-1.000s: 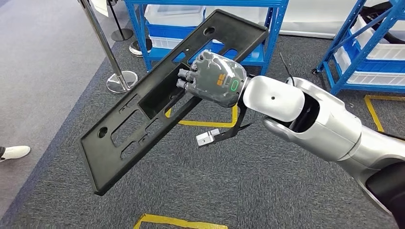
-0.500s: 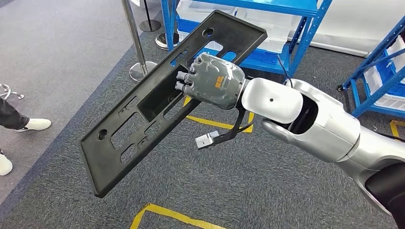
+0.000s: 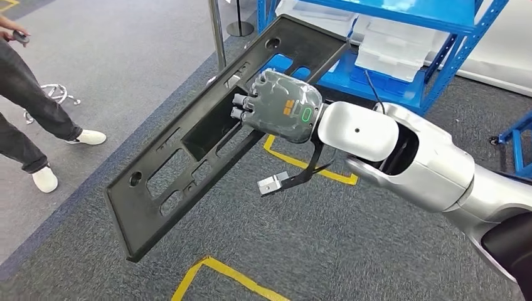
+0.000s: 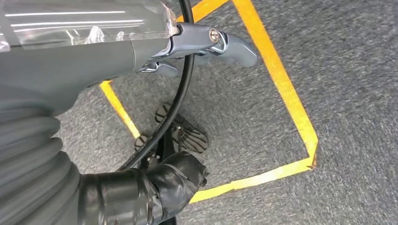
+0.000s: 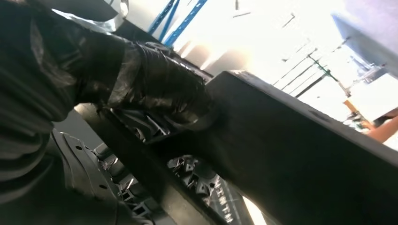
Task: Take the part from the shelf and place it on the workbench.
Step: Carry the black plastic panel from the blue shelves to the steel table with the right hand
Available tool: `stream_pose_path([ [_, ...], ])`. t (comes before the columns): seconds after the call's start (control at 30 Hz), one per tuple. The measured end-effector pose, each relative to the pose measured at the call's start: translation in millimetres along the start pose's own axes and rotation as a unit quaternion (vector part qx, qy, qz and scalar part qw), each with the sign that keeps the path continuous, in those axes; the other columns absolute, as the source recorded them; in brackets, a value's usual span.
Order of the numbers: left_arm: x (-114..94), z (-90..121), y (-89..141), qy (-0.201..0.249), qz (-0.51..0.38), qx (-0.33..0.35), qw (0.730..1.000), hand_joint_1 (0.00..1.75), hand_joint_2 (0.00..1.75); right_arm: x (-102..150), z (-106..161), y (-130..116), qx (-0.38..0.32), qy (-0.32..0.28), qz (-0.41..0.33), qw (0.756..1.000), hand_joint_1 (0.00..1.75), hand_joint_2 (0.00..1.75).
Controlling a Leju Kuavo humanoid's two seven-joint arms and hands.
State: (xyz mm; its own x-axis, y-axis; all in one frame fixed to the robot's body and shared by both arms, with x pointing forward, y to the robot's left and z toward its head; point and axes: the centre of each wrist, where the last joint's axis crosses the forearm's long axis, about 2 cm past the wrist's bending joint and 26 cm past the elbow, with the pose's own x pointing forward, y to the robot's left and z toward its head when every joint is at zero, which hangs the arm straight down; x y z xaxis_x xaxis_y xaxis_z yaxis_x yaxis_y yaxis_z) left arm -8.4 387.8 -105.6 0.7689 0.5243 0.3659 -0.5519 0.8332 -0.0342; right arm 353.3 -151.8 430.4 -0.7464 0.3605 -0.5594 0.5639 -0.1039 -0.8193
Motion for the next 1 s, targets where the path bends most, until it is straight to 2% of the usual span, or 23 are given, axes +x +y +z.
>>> stream_pose_path([
  [1.0,-1.5,0.0,-2.5,0.004,0.001,0.0,1.0,0.0,1.75,1.9,0.0,2.9,0.005,-0.003,-0.001,1.0,1.75,1.75],
])
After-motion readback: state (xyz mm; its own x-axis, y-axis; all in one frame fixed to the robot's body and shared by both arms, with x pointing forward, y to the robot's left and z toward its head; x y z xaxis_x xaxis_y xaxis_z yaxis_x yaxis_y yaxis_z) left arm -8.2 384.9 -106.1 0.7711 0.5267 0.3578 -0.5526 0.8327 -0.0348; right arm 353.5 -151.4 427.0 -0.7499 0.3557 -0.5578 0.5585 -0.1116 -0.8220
